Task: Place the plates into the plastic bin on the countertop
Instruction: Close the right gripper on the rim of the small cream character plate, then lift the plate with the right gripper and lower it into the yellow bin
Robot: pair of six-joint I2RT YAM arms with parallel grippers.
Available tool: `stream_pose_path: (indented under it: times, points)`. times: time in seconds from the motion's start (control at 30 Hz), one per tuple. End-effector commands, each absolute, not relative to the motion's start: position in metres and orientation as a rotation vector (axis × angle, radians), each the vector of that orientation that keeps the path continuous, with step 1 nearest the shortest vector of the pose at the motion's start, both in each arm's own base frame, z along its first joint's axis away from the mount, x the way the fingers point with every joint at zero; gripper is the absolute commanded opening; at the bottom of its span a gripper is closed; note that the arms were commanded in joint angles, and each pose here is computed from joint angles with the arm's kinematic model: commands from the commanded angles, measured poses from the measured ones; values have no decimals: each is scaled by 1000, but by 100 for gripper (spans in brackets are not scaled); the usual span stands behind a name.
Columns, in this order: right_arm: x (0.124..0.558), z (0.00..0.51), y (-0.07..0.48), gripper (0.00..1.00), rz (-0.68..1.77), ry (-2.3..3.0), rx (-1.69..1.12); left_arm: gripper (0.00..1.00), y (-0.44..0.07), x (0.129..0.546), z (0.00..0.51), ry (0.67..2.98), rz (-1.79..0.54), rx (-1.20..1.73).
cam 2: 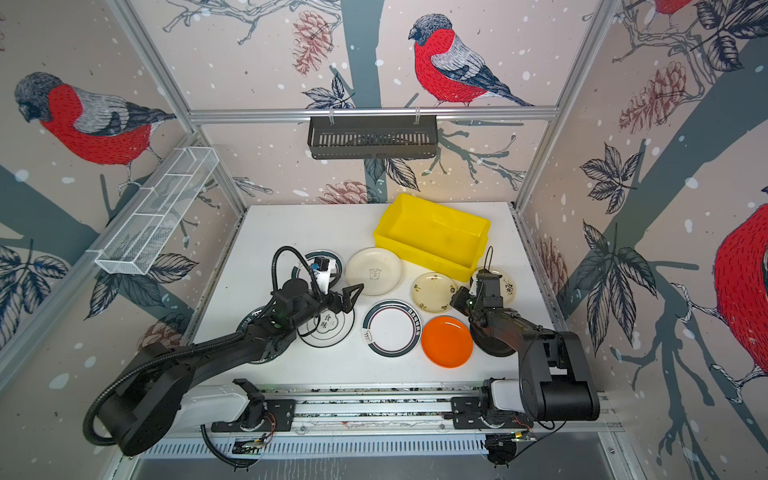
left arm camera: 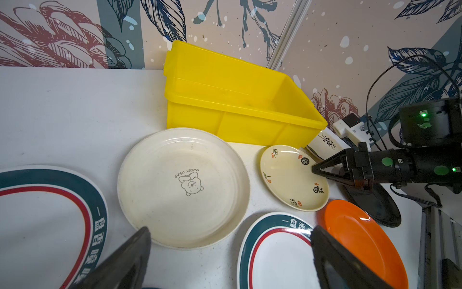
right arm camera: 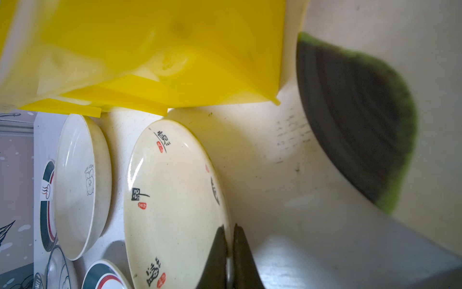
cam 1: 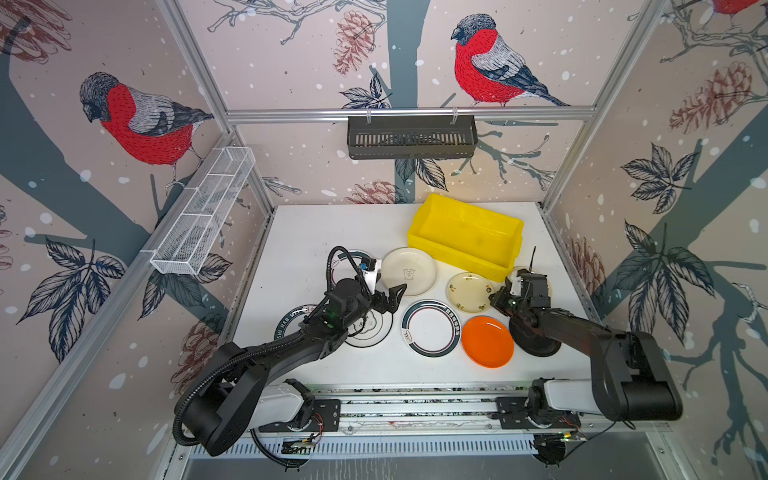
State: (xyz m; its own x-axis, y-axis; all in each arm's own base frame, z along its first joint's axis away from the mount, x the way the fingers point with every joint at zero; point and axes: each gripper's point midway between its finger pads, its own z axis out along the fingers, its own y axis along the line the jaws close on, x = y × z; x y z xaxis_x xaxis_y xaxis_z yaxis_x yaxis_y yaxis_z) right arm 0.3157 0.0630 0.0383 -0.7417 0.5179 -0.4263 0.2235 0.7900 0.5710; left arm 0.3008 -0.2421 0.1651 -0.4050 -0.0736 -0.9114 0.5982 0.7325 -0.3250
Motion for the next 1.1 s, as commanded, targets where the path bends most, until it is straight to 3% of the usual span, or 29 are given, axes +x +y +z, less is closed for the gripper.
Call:
stream_pose_path:
  times: [0.0,0.33,1.07]
  points:
    - [315,42,61,4,656,2383,559,98,-246,302,176,1809,-804,408]
    - [315,61,73,1,732,2350,522,98,-255,298,175,1811,-865,437]
    - [347,193,105,0,776,2089,192,98,-270,288,177,1780,-989,494]
